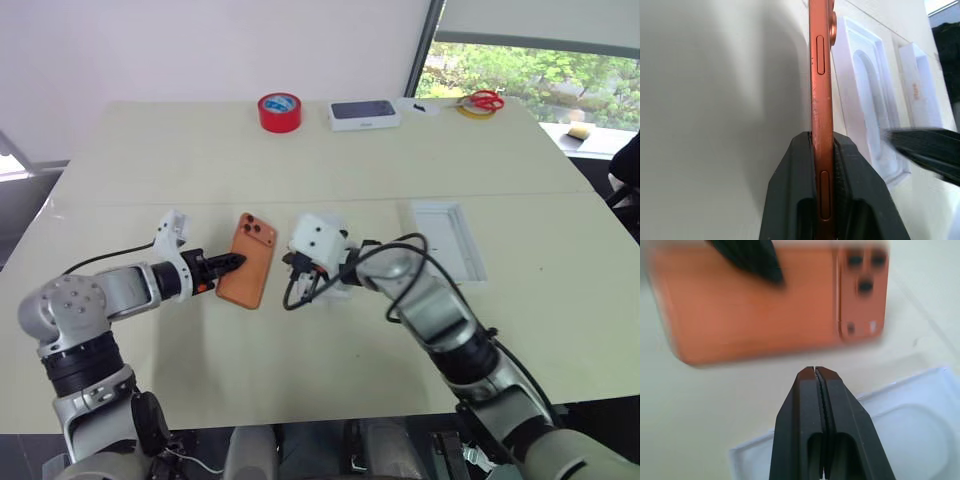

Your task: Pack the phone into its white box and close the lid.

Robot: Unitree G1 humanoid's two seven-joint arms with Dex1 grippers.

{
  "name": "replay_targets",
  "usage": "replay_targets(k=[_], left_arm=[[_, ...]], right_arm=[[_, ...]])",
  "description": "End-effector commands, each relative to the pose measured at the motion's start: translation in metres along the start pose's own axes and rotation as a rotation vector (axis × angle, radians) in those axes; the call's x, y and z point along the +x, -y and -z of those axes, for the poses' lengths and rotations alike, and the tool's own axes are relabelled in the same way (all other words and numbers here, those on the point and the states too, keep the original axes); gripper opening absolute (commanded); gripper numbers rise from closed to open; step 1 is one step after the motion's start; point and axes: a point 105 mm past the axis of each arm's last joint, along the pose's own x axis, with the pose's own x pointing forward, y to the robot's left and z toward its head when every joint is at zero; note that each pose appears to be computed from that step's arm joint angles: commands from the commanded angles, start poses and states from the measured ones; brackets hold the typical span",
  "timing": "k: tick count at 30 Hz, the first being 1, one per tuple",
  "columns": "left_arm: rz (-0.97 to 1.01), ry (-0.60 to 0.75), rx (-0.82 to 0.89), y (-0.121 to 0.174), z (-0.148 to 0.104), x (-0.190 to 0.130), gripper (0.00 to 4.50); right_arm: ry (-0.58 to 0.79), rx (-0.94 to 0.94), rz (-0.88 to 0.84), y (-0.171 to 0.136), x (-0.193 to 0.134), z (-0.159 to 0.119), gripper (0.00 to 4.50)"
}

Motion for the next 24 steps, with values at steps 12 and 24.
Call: replay_targets(k=[12, 24], left_arm=[[0.272, 0.194, -0.146, 0.084, -0.017, 0.041, 0.03], [0.220, 0.043, -0.205, 0.099, 0.033, 0.088, 0.03]], right_arm=[[0.138, 0.105, 0.151, 0.048, -0.112, 0.023, 0.00], [0.104, 0.149, 0.219, 0.044, -0.148, 0.040, 0.00]])
